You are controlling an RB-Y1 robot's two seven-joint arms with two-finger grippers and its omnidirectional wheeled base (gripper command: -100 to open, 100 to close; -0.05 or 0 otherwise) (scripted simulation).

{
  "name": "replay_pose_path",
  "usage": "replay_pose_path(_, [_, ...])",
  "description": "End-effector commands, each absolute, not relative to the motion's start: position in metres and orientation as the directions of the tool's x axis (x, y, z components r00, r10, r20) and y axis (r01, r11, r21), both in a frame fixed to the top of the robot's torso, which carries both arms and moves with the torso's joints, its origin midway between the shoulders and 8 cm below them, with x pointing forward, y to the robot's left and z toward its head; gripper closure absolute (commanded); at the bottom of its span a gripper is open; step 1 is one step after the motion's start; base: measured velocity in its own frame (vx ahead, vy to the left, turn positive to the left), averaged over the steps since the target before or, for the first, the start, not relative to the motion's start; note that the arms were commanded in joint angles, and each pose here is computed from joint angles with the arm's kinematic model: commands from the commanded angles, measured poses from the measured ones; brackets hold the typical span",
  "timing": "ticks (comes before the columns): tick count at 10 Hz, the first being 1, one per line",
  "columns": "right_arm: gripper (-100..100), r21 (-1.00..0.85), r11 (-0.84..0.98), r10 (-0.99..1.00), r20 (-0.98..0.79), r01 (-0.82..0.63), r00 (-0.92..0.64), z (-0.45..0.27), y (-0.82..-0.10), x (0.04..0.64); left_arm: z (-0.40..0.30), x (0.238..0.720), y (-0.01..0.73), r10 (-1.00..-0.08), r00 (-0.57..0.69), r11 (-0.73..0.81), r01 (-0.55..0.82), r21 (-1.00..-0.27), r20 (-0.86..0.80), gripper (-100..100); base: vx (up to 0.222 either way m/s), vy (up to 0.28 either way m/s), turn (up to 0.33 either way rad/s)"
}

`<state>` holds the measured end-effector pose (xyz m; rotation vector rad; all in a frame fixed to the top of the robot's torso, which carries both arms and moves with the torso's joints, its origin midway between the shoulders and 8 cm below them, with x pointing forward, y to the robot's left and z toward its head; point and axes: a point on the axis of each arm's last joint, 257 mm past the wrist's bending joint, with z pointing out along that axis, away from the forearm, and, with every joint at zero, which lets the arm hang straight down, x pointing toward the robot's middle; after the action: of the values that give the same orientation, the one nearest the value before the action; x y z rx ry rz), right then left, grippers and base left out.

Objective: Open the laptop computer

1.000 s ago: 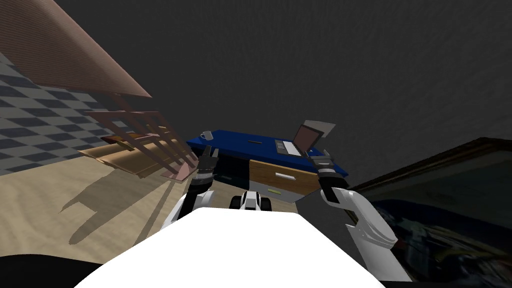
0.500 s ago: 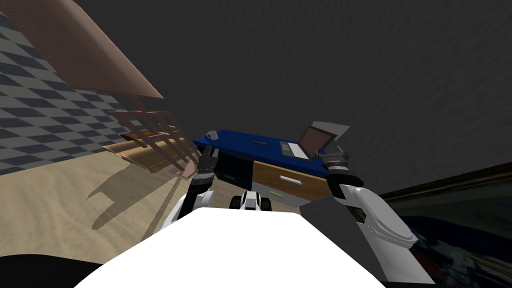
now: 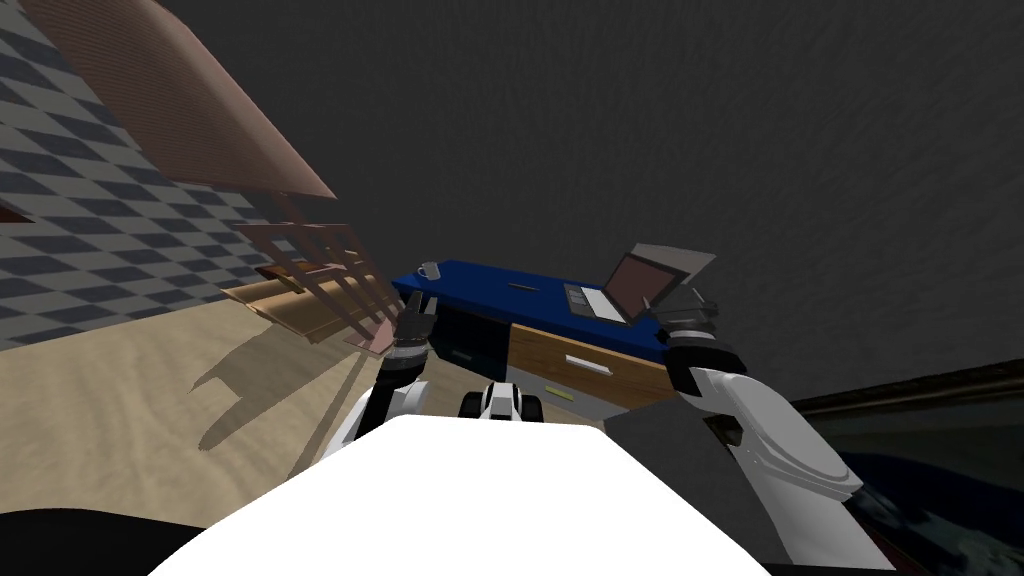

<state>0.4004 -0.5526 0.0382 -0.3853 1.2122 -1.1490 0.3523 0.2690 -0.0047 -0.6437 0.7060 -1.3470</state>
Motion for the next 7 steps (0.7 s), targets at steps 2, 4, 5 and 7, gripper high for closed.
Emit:
replay_pose_path(2, [-100,-0.764,0.430,-0.846,-0.528,0.481,-0.083,0.046,-0.560,0.400,-0.005,0.352,0.269,-0.993,0.084,0.117,0.633,-0.765,-0.083,0,0.059,0.014,-0.026])
replay_pose_path(4, [100,-0.764,0.429,-0.845,-0.529,0.483,-0.086,0.036,-0.551,0.401,-0.005,0.352,0.269,-0.993,0.084,0.117,0.633,-0.765,-0.083,0,-0.061,-0.035,0.039])
replay_pose_path(5, [100,-0.758,0.427,-0.845,-0.529,0.493,-0.083,0.044,-0.555,0.400,-0.005,0.352,0.269,-0.993,0.084,0.117,0.633,-0.765,-0.083,0,-0.033,-0.018,0.041])
replay_pose_path(7, [100,-0.821,0.331,-0.898,-0.425,0.465,-0.112,0.042,-0.535,0.399,-0.005,0.352,0.269,-0.993,0.084,0.117,0.633,-0.765,-0.083,0,0.014,-0.017,0.055])
